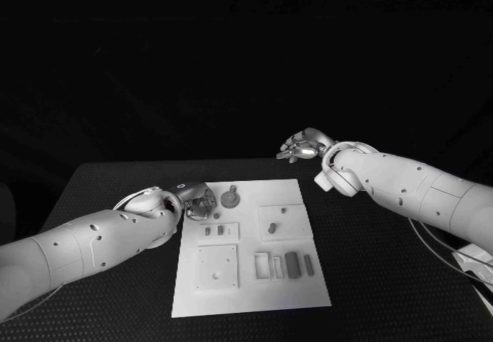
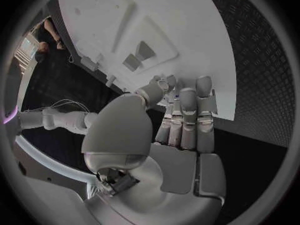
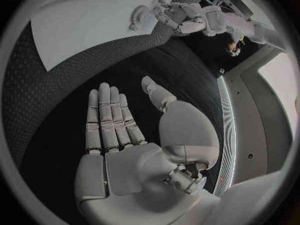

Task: Assemble the parts on the task board

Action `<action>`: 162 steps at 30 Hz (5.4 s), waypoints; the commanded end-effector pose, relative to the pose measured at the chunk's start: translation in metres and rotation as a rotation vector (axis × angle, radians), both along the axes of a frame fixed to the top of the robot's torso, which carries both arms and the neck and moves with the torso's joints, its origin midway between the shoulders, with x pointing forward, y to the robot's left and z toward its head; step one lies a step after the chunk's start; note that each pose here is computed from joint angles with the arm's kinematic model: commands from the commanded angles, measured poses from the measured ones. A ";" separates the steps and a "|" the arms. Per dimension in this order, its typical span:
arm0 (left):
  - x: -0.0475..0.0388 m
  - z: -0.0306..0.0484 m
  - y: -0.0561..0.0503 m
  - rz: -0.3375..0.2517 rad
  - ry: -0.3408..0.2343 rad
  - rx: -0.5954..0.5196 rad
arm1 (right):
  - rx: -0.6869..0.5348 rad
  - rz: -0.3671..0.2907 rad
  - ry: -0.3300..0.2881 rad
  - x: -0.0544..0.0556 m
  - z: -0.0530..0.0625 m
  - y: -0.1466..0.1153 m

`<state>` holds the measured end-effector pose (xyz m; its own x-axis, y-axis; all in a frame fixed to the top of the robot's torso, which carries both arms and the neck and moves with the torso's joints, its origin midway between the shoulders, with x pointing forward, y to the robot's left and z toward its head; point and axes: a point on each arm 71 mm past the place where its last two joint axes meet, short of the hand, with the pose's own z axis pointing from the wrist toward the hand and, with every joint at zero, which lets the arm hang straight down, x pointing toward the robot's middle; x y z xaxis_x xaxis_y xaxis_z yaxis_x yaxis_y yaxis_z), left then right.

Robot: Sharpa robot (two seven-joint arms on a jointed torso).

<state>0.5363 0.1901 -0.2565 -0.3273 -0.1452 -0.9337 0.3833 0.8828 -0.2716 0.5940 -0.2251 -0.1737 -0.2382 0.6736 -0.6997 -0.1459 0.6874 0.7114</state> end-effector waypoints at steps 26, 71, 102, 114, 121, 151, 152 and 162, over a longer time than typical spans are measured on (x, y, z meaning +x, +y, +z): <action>0.0059 0.0434 0.074 0.355 0.278 -0.796 | -0.508 0.305 -0.022 -0.046 -0.032 0.004; -0.0017 0.0586 0.070 0.355 0.308 -0.877 | -0.772 0.410 -0.139 -0.083 -0.100 0.042; -0.0027 0.0586 0.072 0.368 0.304 -0.874 | -0.844 0.416 -0.193 -0.102 -0.118 0.055; -0.0023 0.0585 0.073 0.371 0.304 -0.873 | -0.838 0.405 -0.201 -0.102 -0.118 0.053; -0.0021 0.0583 0.072 0.371 0.304 -0.872 | -0.825 0.397 -0.218 -0.102 -0.116 0.053; 0.0004 0.0568 0.076 0.387 0.311 -0.864 | -0.756 0.376 -0.186 -0.082 -0.076 0.053; 0.0004 0.0568 0.076 0.387 0.311 -0.864 | -0.757 0.375 -0.188 -0.082 -0.075 0.053; 0.0004 0.0567 0.077 0.387 0.313 -0.864 | -0.747 0.368 -0.200 -0.079 -0.066 0.051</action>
<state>0.5366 0.2690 -0.2005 -0.3147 -0.8836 -0.3468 -0.0897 0.3914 -0.9158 0.5154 -0.1741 -0.2388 -0.1561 -0.0752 -0.9849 -0.5191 0.8545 0.0170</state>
